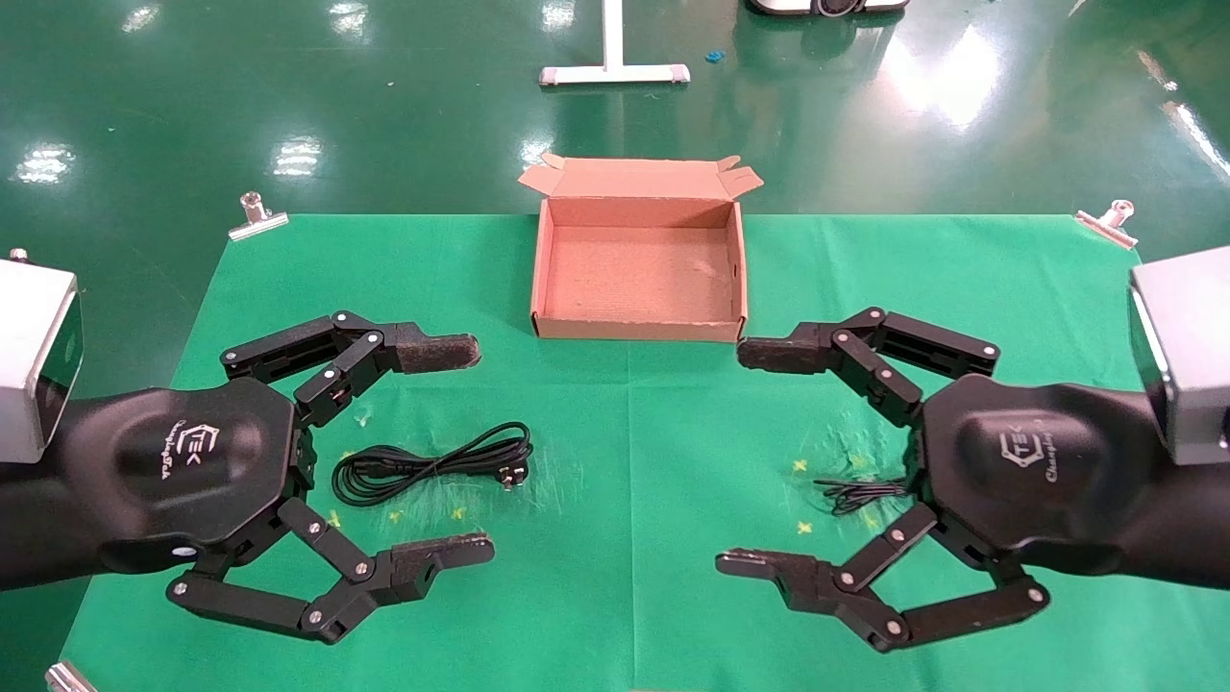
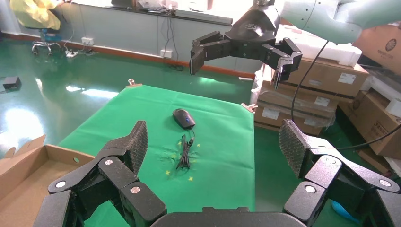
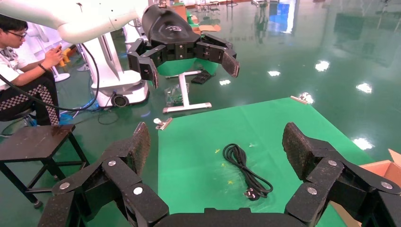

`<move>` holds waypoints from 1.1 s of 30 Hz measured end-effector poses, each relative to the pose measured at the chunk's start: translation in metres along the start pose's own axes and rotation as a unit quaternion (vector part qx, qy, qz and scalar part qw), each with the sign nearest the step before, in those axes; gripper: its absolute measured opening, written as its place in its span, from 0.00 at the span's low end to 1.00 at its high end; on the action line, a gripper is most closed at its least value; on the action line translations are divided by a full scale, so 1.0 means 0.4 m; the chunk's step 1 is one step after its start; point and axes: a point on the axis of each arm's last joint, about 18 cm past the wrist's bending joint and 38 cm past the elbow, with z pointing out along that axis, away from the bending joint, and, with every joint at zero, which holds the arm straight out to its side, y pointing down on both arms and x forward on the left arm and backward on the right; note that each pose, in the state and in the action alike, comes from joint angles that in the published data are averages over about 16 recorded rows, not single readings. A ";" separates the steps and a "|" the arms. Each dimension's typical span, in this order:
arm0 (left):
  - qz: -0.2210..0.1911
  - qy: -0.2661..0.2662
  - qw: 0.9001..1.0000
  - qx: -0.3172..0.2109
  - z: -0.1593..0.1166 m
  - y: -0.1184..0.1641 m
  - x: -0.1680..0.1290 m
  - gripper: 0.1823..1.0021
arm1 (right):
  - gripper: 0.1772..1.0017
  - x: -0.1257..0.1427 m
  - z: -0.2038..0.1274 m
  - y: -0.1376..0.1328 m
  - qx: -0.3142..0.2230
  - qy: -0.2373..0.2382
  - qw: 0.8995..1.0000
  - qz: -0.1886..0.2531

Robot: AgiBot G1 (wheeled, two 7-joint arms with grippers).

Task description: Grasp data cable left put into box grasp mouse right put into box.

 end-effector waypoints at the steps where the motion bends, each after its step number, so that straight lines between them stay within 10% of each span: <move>1: 0.000 0.000 1.000 0.000 0.000 0.000 0.000 1.00 | 1.00 0.000 0.000 0.000 0.000 0.000 1.000 0.000; 33: -0.009 -0.004 0.998 -0.056 0.001 0.040 -0.002 1.00 | 1.00 0.007 -0.004 0.031 -0.049 0.012 0.999 -0.016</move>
